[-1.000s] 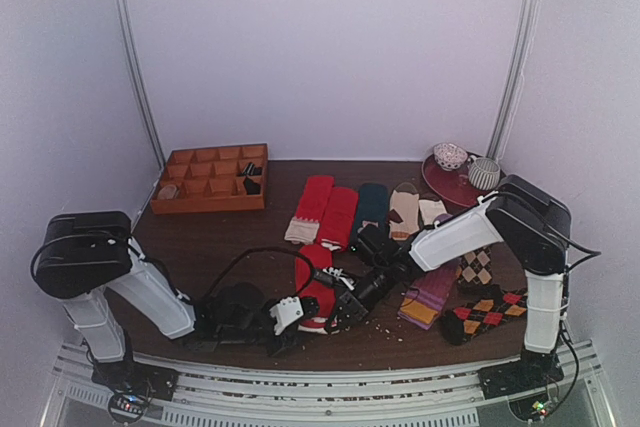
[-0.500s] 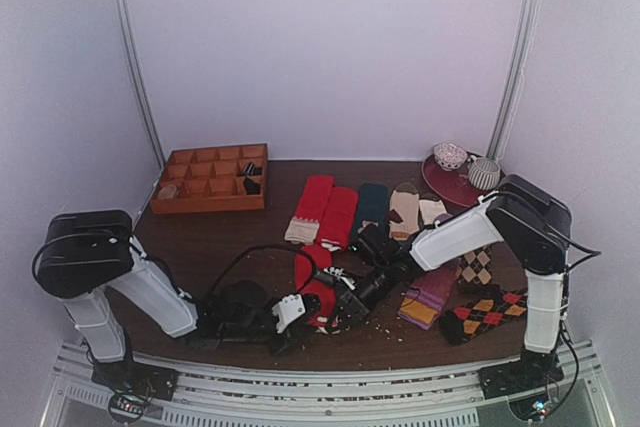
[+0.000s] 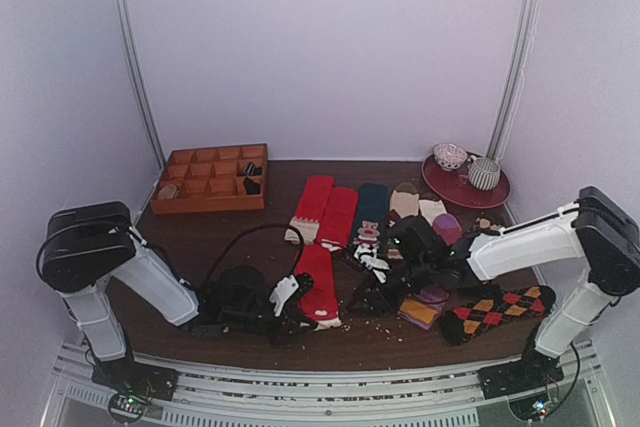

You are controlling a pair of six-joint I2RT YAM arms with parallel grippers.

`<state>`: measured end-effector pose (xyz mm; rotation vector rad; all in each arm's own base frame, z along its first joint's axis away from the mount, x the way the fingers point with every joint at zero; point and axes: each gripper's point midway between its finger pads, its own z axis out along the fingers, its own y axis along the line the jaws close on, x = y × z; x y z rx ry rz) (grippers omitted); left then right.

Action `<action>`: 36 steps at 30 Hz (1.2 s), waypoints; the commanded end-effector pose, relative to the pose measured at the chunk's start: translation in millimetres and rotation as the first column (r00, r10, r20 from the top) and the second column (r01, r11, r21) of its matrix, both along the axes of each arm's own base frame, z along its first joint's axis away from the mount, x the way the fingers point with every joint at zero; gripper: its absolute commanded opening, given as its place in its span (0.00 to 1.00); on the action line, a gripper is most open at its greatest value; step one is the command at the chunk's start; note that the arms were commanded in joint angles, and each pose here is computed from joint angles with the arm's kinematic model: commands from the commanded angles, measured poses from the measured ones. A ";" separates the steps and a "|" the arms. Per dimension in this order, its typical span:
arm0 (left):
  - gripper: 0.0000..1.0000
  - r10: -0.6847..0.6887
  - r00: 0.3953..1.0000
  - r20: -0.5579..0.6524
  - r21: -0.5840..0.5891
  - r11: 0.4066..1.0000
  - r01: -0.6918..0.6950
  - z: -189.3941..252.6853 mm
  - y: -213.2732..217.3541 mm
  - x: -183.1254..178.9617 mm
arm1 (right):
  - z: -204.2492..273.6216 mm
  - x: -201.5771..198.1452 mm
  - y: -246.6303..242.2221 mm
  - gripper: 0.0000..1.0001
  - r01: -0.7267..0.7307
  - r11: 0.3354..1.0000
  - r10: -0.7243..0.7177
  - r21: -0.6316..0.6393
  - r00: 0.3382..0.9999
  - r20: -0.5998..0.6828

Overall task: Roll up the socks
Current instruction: Roll a pair of socks at the center of the board.

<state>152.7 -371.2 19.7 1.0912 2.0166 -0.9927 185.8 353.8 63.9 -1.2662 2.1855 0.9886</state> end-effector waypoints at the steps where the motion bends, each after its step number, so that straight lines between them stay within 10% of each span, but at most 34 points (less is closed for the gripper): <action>1: 0.00 0.096 0.938 -0.333 0.341 0.940 0.025 -83.5 69.1 -47.4 | 30.1 0.3 4.7 0.44 -0.078 0.996 0.053 0.038 0.892 0.449; 8: 0.00 0.116 0.911 -0.395 0.389 0.920 0.052 -92.8 78.8 -58.7 | 3.9 -41.4 31.7 0.46 -0.268 0.957 0.279 -0.113 0.740 0.612; 18: 0.00 0.103 0.911 -0.400 0.387 0.920 0.066 -94.4 78.7 -60.6 | -3.8 -17.4 41.4 0.45 -0.179 0.968 0.251 -0.177 0.630 0.735; 36: 0.00 0.095 0.908 -0.408 0.388 0.918 0.078 -95.8 81.4 -64.1 | -44.4 -26.2 38.4 0.35 -0.217 0.936 0.348 -0.279 0.695 0.630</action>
